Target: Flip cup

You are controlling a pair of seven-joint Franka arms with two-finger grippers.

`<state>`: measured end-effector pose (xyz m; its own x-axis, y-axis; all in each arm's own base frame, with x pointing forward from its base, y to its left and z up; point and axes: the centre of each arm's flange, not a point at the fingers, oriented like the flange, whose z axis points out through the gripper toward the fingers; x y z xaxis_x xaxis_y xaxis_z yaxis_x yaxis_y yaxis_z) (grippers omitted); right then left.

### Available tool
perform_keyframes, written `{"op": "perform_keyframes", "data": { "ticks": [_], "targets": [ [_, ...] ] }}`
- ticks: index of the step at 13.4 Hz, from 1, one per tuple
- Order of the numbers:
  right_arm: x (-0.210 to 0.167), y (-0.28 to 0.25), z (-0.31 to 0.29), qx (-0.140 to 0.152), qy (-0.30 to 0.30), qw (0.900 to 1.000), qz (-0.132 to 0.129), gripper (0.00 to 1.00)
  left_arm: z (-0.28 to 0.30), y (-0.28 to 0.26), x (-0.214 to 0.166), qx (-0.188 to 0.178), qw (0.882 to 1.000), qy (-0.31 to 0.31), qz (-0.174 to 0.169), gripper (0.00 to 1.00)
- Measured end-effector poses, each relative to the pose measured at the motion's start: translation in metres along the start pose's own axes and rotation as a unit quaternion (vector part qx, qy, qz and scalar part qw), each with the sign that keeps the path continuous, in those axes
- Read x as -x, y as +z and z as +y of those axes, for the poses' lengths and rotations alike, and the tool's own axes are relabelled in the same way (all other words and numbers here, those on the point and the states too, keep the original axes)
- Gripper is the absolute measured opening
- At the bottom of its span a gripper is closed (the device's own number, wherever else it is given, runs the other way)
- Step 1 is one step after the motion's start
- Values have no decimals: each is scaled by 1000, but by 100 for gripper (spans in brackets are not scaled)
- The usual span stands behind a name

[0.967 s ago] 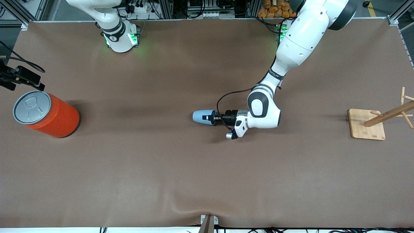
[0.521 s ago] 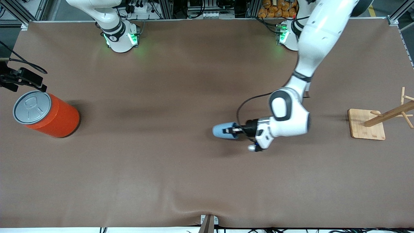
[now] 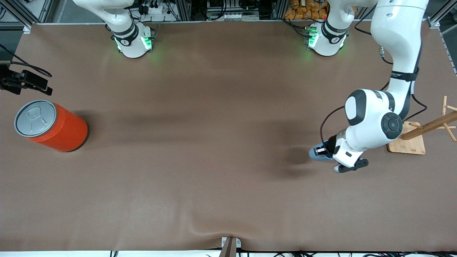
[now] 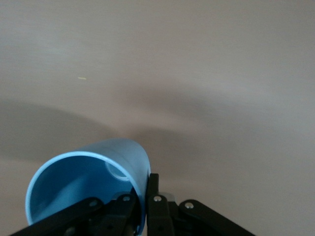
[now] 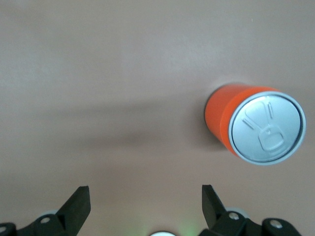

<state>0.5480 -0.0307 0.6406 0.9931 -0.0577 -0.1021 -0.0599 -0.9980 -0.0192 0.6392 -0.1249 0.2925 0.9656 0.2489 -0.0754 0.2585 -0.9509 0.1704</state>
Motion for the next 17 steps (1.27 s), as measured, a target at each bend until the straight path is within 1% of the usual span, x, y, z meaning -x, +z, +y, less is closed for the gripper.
{"op": "perform_keyframes", "data": {
  "ticks": [2, 4, 6, 7, 8, 10, 11, 12, 14, 15, 17],
  "targets": [
    [5, -5, 8, 5, 7, 1000, 0, 100, -23, 11, -2, -20, 1000, -5, -5, 5],
    [8, -11, 15, 5, 14, 1000, 7, 100, -41, 23, -5, -42, 999, -4, -1, 5],
    [9, -14, 20, 4, 18, 1000, 14, 100, -50, 38, -6, -50, 999, -6, 5, 6],
    [8, -15, 19, 5, 18, 1000, 19, 100, -49, 42, -5, -53, 999, -11, 6, 13],
    [7, -15, 19, 5, 17, 1000, 23, 100, -47, 43, -5, -55, 998, -16, 8, 23],
    [7, -16, 17, 5, 16, 1000, 24, 100, -40, 33, -6, -62, 998, -9, 19, 46],
    [7, -15, 16, 4, 15, 1000, 23, 100, -34, 20, -9, -65, 998, -3, 22, 57],
    [8, -14, 15, 4, 15, 1000, 17, 100, -28, -2, -12, -67, 998, 0, 19, 68],
    [10, -12, 13, 4, 13, 1000, 8, 100, -15, -66, -16, -70, 997, 3, 10, 91],
    [10, -11, 12, 3, 12, 1000, 7, 100, -9, -102, -15, -69, 998, 4, 12, 99],
    [10, -11, 12, 2, 12, 1000, 7, 100, -1, -162, -8, -62, 998, 8, 29, 100]
  ]
}}
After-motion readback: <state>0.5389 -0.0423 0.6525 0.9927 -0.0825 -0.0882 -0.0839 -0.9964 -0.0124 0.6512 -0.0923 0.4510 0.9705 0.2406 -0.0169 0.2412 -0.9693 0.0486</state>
